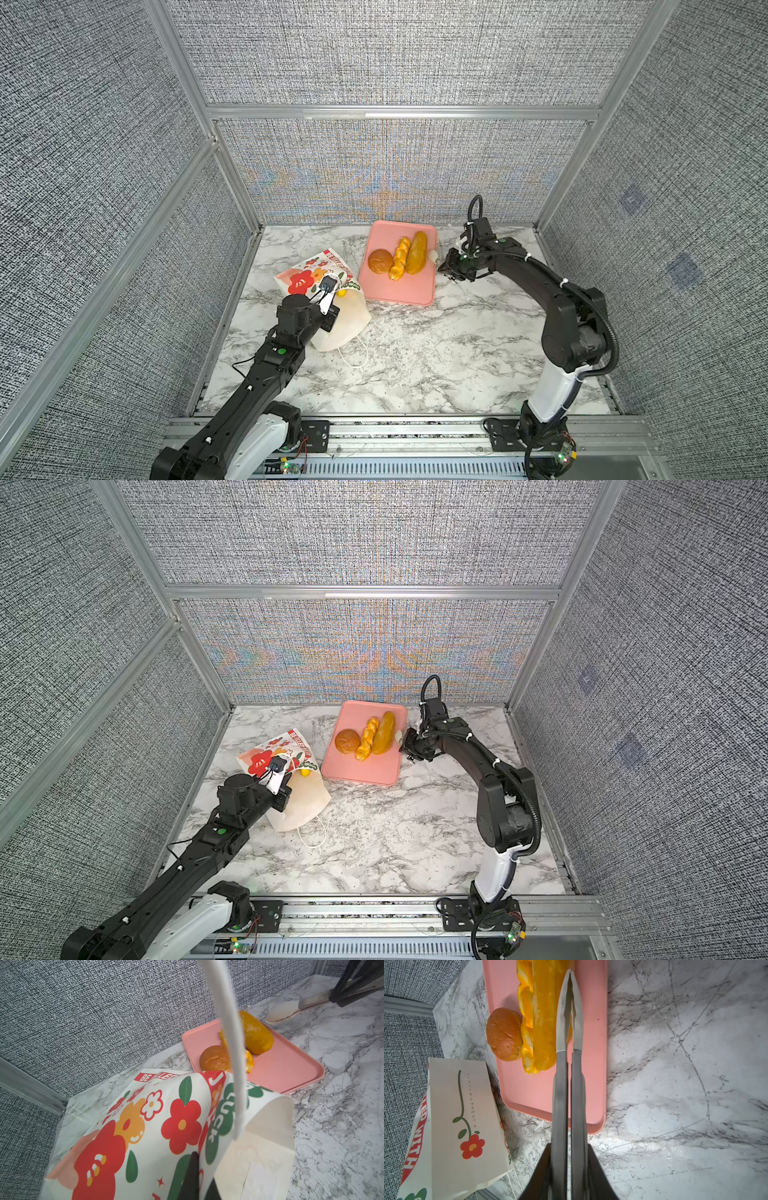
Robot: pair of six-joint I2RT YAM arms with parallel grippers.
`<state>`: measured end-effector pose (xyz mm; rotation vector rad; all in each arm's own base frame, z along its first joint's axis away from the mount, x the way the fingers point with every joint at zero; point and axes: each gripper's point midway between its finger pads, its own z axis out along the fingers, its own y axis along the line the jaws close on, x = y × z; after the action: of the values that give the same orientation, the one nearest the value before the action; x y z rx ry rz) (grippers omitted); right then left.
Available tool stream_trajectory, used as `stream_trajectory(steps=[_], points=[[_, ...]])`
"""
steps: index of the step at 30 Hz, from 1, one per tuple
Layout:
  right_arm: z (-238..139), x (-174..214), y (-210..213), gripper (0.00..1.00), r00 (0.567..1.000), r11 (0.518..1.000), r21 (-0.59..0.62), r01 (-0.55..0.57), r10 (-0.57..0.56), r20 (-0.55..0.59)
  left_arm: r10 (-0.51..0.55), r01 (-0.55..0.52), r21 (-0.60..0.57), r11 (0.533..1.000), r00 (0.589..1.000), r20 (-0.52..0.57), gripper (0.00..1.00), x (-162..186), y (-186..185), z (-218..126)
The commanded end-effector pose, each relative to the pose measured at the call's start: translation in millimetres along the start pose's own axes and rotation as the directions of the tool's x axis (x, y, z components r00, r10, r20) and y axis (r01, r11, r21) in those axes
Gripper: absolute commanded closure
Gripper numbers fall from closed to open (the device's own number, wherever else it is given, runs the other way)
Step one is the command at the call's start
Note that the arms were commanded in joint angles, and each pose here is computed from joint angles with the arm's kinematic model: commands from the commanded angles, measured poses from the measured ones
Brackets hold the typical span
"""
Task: Take the fake bread out of the paper bag
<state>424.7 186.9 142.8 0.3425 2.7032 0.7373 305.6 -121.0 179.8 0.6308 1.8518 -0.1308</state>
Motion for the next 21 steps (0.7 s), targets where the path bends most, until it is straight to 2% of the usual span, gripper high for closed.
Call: stream_trajectory(steps=[1,5,8,10,13,21], points=[[-6.8,-0.9,-0.7,0.95,1.000,0.999,0.040,0.007,-0.007,0.015,0.000,-0.001,0.026,1.000,1.000,0.028,1.00,-8.7,-3.4,-1.5],[-12.2,-0.3,3.3,0.95,0.999,0.998,0.064,0.026,-0.028,0.025,-0.002,0.001,0.027,1.000,0.999,0.039,1.00,-11.3,-3.5,-3.1],[-14.3,-1.8,8.9,0.87,0.999,0.998,0.049,0.034,-0.036,0.036,-0.003,0.001,0.032,0.999,0.999,0.045,1.00,-12.5,-4.3,-3.8],[-16.6,-4.7,11.4,0.75,0.998,0.998,0.040,0.052,-0.054,0.041,-0.005,0.003,0.033,0.999,0.999,0.048,1.00,-13.0,-4.6,-4.5],[-18.9,-10.2,16.6,0.64,0.995,0.996,0.007,0.086,-0.086,0.043,-0.008,0.006,0.038,0.999,0.998,0.055,1.00,-14.5,-5.3,-5.3],[-13.2,-24.3,10.8,0.49,0.992,0.992,-0.025,0.123,-0.123,0.003,-0.012,0.009,0.042,0.999,0.999,0.053,1.00,-14.1,-6.1,-5.4]])
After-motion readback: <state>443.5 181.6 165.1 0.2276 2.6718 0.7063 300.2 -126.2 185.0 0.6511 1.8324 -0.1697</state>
